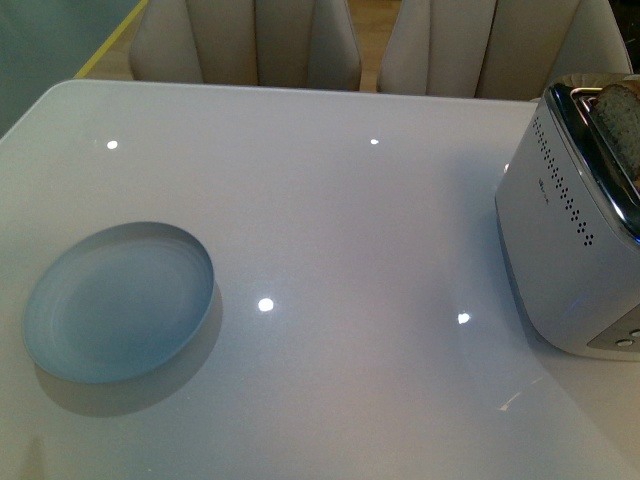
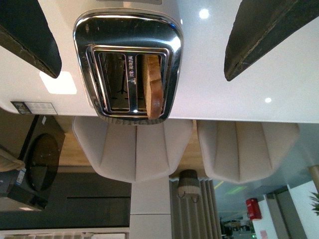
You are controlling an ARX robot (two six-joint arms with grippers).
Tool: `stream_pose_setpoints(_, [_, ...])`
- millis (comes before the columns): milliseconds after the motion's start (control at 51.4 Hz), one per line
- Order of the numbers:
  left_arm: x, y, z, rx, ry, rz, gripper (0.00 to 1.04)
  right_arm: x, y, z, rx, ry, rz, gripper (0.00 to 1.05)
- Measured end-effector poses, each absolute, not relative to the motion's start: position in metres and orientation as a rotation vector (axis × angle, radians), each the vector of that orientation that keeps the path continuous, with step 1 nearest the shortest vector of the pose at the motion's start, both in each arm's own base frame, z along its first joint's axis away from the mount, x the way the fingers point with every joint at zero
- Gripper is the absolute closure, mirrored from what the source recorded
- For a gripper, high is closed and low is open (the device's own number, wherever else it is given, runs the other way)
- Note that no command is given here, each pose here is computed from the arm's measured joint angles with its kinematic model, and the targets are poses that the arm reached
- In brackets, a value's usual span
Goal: Left arm holds plate, right arm toasts bread
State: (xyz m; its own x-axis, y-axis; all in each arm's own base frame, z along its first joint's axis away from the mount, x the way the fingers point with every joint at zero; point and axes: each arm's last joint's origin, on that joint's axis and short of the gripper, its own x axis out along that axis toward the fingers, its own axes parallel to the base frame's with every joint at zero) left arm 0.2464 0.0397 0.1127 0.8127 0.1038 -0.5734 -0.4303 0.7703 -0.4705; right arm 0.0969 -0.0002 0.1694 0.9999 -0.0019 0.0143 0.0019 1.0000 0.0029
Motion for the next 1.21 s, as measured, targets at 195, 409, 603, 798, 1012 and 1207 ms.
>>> stream_pose_setpoints(195, [0.236, 0.016, 0.166, -0.638, 0.423, 0.321, 0.07, 0.097, 0.0, 0.169, 0.003, -0.014, -0.002, 0.09])
stream_pose_setpoints(409, [0.215, -0.017, 0.21, -0.643, 0.337, 0.333, 0.07, 0.097, 0.0, 0.169, 0.003, -0.014, -0.002, 0.09])
stream_pose_setpoints(603, [0.208, -0.025, 0.217, -0.644, 0.326, 0.323, 0.07, 0.097, 0.0, 0.169, 0.003, -0.014, -0.002, 0.09])
stream_pose_setpoints(798, [0.198, -0.021, 0.209, -0.351, 0.081, 0.012, 0.33, 0.097, 0.0, 0.169, 0.003, -0.014, -0.002, 0.09])
stream_pose_setpoints(1012, [0.172, -0.012, 0.196, -0.054, 0.008, -0.005, 0.74, 0.097, 0.0, 0.169, 0.003, -0.014, -0.002, 0.09])
stream_pose_setpoints(1207, [0.155, -0.001, 0.186, -0.019, 0.005, -0.004, 1.02, 0.097, 0.0, 0.169, 0.003, -0.014, -0.002, 0.09])
